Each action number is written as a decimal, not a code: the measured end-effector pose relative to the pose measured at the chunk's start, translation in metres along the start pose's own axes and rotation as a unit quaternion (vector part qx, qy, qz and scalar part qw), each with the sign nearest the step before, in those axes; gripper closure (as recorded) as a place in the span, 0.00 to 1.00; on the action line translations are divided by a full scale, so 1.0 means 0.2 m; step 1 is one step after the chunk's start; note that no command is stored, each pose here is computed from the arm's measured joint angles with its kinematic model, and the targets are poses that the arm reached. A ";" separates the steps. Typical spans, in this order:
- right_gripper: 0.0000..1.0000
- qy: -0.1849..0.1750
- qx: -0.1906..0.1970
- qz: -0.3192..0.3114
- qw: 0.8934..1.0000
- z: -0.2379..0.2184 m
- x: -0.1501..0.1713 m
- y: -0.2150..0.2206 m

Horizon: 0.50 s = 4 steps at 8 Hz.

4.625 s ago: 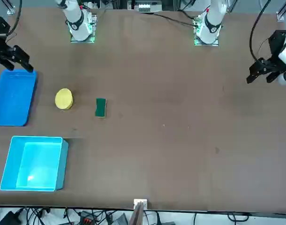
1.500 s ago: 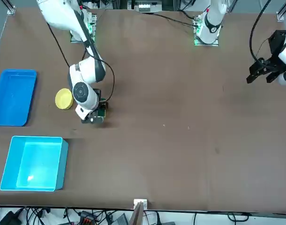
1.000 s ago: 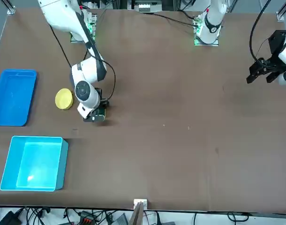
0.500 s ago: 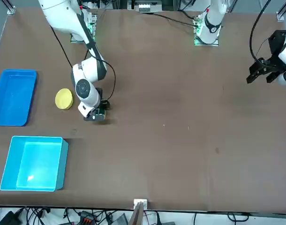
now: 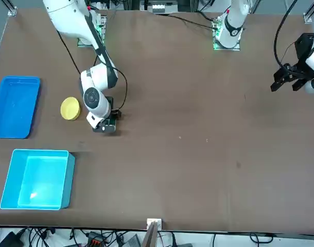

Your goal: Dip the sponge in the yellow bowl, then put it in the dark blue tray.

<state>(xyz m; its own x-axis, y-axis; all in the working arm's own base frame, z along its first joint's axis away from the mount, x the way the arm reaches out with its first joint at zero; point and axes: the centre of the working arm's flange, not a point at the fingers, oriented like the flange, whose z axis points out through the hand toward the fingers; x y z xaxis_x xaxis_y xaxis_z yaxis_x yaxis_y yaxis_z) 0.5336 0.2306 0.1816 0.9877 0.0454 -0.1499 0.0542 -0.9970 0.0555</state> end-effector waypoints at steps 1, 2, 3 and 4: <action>0.04 -0.002 -0.001 0.000 1.000 0.01 0.00 0.00; 0.10 -0.002 0.000 0.001 1.000 0.01 0.00 0.00; 0.17 -0.001 0.001 0.001 1.000 0.00 0.00 0.00; 0.25 -0.003 0.000 0.002 1.000 -0.01 0.00 0.00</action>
<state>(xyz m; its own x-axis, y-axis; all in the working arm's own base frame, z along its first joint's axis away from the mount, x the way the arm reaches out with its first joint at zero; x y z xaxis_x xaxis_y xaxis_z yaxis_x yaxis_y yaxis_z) 0.5340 0.2301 0.1832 0.9870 0.0414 -0.1554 0.0506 -0.9972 0.0558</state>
